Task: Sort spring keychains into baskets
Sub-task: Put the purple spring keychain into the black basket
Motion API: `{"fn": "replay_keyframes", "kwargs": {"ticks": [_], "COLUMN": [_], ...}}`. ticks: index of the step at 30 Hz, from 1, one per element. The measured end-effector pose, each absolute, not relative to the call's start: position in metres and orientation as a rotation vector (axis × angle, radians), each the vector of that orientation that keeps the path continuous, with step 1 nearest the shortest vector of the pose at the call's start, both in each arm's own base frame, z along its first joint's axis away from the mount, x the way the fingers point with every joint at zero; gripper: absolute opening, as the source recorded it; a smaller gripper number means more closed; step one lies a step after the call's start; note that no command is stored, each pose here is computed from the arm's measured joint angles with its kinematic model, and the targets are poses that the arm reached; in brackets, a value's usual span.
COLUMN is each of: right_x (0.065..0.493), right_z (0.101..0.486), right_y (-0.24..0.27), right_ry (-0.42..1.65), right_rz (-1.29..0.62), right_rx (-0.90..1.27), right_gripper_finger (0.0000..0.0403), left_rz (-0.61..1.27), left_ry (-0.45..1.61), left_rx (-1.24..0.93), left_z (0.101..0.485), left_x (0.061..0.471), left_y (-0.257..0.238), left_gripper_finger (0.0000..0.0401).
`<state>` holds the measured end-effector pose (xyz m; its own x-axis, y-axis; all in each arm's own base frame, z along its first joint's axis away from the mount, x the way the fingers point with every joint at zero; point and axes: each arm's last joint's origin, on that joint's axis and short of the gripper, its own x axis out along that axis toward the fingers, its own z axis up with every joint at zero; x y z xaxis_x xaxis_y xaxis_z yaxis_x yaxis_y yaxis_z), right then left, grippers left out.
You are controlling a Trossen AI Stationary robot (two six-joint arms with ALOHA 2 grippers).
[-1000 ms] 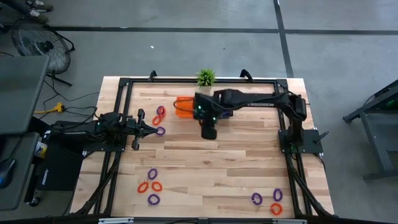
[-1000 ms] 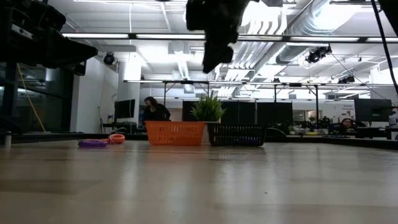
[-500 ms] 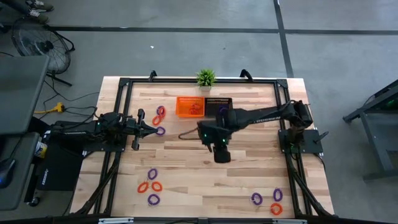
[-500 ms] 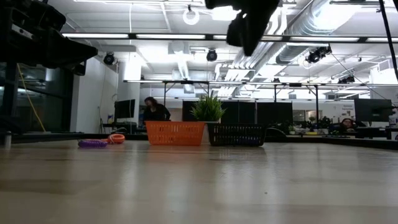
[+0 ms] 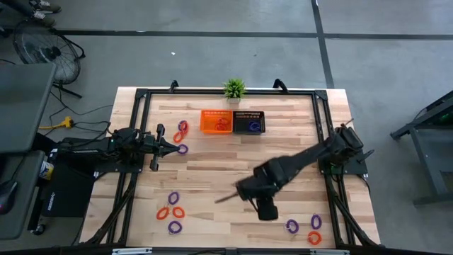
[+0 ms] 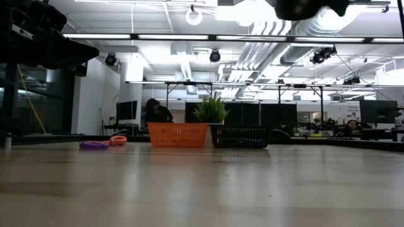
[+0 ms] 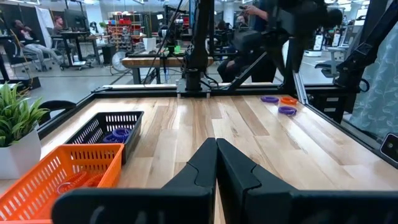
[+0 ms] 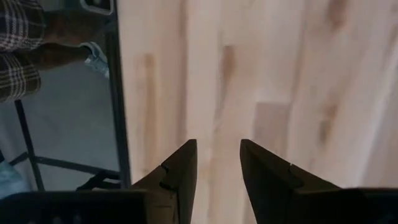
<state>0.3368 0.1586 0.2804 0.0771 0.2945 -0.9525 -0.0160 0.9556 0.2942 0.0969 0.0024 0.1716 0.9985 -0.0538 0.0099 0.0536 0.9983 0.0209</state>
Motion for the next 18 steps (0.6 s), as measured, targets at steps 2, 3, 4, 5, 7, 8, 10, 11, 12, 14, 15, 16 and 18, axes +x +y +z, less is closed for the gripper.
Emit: {"fn": "replay_keyframes", "kwargs": {"ticks": [2, 3, 4, 5, 7, 8, 10, 11, 12, 14, 15, 16, 18], "right_x": [0.328, 0.324, 0.32, 0.315, 0.303, 0.296, 0.283, 0.276, 0.268, 0.253, 0.245, 0.237, 0.224], "right_z": [0.27, 0.263, 0.256, 0.249, 0.236, 0.23, 0.22, 0.215, 0.212, 0.205, 0.201, 0.197, 0.19], "right_y": [0.168, 0.171, 0.176, 0.18, 0.188, 0.191, 0.199, 0.201, 0.203, 0.207, 0.207, 0.208, 0.208], "right_ry": [1.513, 1.528, 1.538, 1.543, 1.552, 1.551, 1.536, 1.531, 1.523, 1.513, 1.508, 1.507, 1.484], "right_rz": [0.217, 0.208, 0.21, 0.211, 0.221, 0.225, 0.23, 0.228, 0.227, 0.213, 0.193, 0.176, 0.16], "right_rx": [0.249, 0.266, 0.285, 0.304, 0.359, 0.387, 0.434, 0.454, 0.471, 0.497, 0.499, 0.495, 0.47], "right_gripper_finger": [0.0117, 0.0117, 0.0117, 0.0117, 0.0117, 0.0117, 0.0117, 0.0117, 0.0117, 0.0117, 0.0117, 0.0117, 0.0116], "left_rz": [-0.054, -0.054, -0.054, -0.054, -0.053, -0.054, -0.054, -0.054, -0.054, -0.053, -0.053, -0.054, -0.054], "left_ry": [-0.01, -0.01, -0.01, -0.01, -0.01, -0.01, -0.01, -0.01, -0.01, -0.01, -0.01, -0.01, -0.01], "left_rx": [0.021, 0.02, 0.021, 0.021, 0.021, 0.021, 0.021, 0.021, 0.021, 0.021, 0.021, 0.02, 0.021], "left_z": [0.172, 0.172, 0.172, 0.172, 0.172, 0.172, 0.172, 0.172, 0.172, 0.172, 0.172, 0.172, 0.172], "left_x": [0.097, 0.097, 0.097, 0.097, 0.097, 0.097, 0.097, 0.097, 0.097, 0.097, 0.097, 0.097, 0.097], "left_y": [0.002, 0.002, 0.002, 0.002, 0.002, 0.002, 0.002, 0.002, 0.002, 0.002, 0.002, 0.002, 0.002], "left_gripper_finger": [0.0001, 0.0001, 0.0001, 0.0001, 0.0001, 0.0001, 0.0001, 0.0001, 0.0001, 0.0001, 0.0001, 0.0001, 0.0001]}}
